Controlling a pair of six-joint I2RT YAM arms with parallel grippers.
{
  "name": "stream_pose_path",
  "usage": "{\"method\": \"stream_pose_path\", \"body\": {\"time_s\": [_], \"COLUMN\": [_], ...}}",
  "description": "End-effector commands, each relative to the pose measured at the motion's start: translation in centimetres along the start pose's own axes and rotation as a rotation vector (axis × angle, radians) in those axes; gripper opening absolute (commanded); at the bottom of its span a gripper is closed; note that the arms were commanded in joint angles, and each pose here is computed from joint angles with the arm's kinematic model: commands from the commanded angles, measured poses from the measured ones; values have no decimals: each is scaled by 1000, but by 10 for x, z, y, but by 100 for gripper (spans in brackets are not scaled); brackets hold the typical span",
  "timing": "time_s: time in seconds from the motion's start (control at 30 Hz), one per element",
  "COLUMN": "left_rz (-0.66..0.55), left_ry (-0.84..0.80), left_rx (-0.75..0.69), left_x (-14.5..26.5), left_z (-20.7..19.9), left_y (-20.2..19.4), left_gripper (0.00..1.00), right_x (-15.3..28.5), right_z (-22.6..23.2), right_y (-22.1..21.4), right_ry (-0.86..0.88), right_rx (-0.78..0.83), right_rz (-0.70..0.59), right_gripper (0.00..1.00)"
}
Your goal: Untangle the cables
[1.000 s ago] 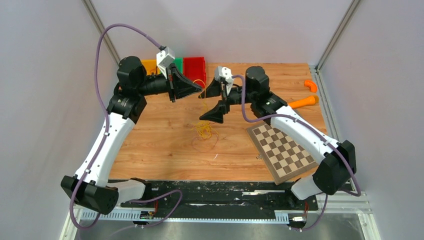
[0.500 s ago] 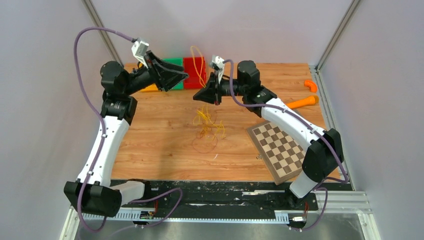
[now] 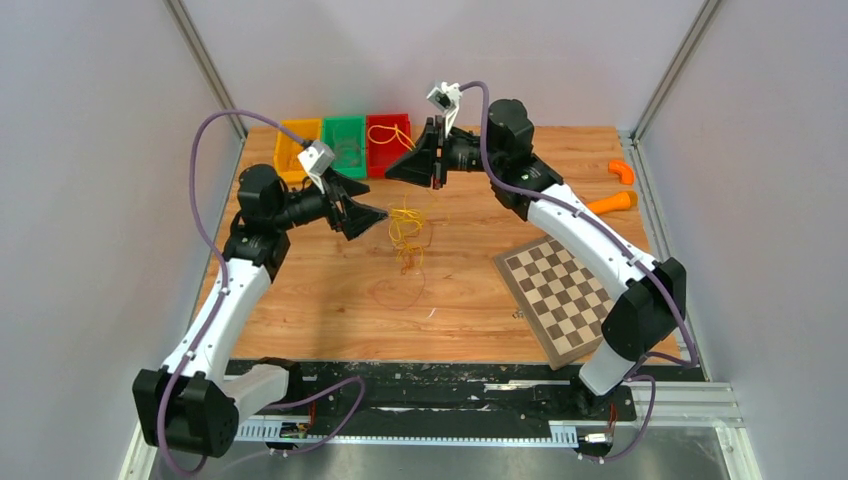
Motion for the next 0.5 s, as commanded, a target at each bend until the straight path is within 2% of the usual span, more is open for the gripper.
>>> {"method": "stream_pose_path", "body": {"time_s": [0.0,0.03,0.1,0.13,0.17,0.2,0.23,0.27,0.33,0.47], "left_rz": [48,59,86,94,103,106,116,120,138,210], "left_ry": [-100,-115,-146,-168,-173,-180,-178,-170,-132,-36], "left_rx": [-175,-214,-247,-266,-264,-266,-266,-292,-325,-382], "left_x": [-18,-21,-25,-27,-27,-28,-27,-26,-19,-4], "left_z": [-2,-1,-2,-3,-2,-2,-2,0,2,11], "left_y": [7,6,0,-2,-4,-5,-9,-12,-22,-55], "left_gripper": [99,98,88,73,63,39,27,10,0,0], "right_x": [-2,-1,-1,-1,-1,0,1,2,6,22], "right_z": [7,8,8,9,10,10,11,11,9,-5], "right_y": [20,22,24,25,27,29,32,35,44,69], "right_ry": [58,58,51,48,47,43,37,28,-12,-116], "right_rx": [7,8,8,10,9,10,13,18,36,76], "right_rz": [-29,-32,-34,-37,-39,-42,-45,-51,-71,-132], "right_gripper": [0,0,0,0,0,0,0,0,0,0]}}
Point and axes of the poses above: each gripper's point midway between its finger pads, its own x axis back along the fingers, its own z axis along the line the jaws close on, y = z × x, the point moved 10 cm from there along x, back along the fingers, and after that the axes turned 10 degrees about x, right-handed, at the moved point
